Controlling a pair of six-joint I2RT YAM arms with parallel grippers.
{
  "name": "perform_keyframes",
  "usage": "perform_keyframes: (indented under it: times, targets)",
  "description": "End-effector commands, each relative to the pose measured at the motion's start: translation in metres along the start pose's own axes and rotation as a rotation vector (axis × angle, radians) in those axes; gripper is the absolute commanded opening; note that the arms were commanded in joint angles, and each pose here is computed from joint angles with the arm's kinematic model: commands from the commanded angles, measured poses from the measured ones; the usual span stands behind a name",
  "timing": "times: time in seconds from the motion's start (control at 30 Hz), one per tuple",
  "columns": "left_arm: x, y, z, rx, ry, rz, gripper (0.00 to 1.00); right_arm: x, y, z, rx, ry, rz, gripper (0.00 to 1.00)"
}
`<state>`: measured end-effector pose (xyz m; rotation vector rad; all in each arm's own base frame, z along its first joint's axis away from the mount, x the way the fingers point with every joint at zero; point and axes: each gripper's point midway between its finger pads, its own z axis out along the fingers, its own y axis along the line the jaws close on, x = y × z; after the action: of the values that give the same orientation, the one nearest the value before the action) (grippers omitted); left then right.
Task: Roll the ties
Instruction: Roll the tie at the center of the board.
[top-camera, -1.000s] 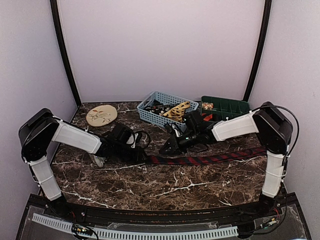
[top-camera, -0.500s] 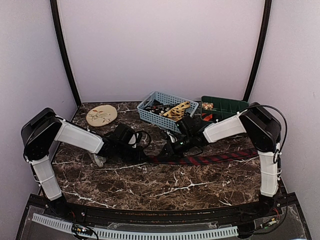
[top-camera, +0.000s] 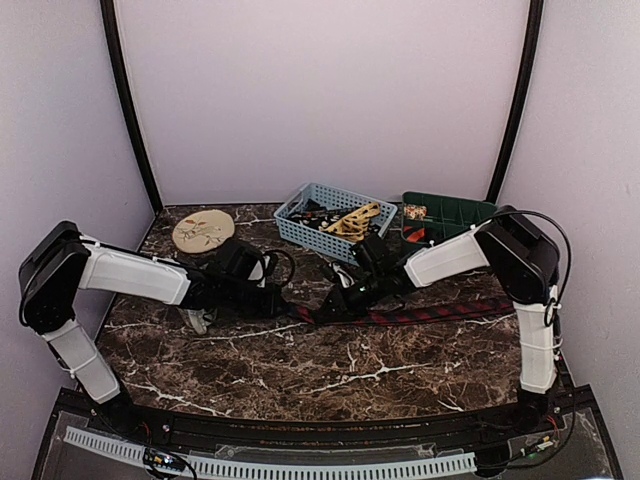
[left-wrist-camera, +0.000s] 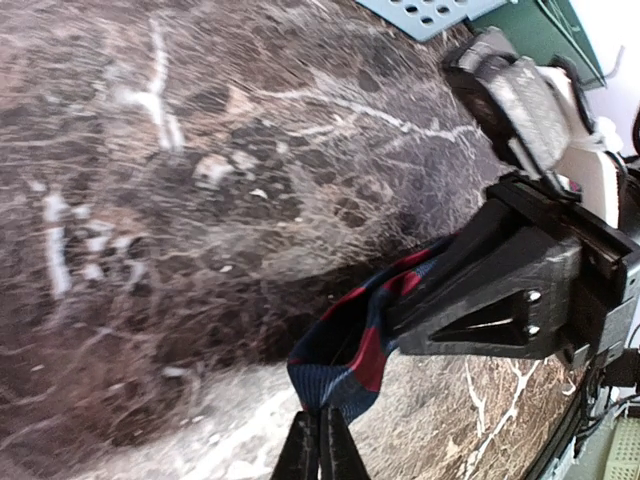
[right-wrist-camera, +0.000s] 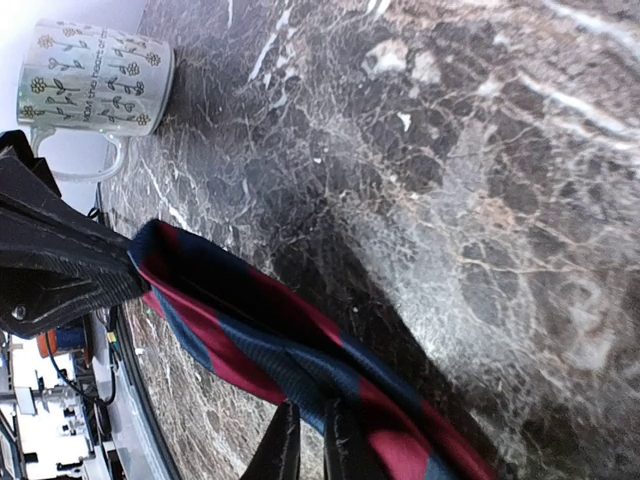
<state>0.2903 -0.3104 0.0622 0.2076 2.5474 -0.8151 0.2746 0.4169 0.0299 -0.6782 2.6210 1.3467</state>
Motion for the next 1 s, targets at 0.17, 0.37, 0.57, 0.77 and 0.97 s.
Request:
perform_keyframes:
  times: [0.17,0.37,0.57,0.77,0.97]
  targets:
    - [0.004,0.012,-0.026,-0.072,-0.01,0.026,0.0,0.0,-0.001,-0.012,0.061,-0.014,-0.009,0.1]
    - [-0.004,-0.022,-0.03,0.076,-0.018,0.087,0.0,0.006,-0.014,0.005,0.071,0.01,0.018,0.09]
    - [-0.009,-0.081,-0.029,0.294,-0.041,0.183,0.0,0.013,-0.021,0.015,0.076,0.027,0.034,0.09]
    - [-0.008,-0.122,-0.016,0.459,-0.03,0.211,0.0,0.011,-0.015,0.017,0.06,0.021,0.034,0.09]
    - [-0.009,-0.116,-0.012,0.446,-0.058,0.18,0.0,0.004,0.003,0.002,0.004,-0.024,0.014,0.11]
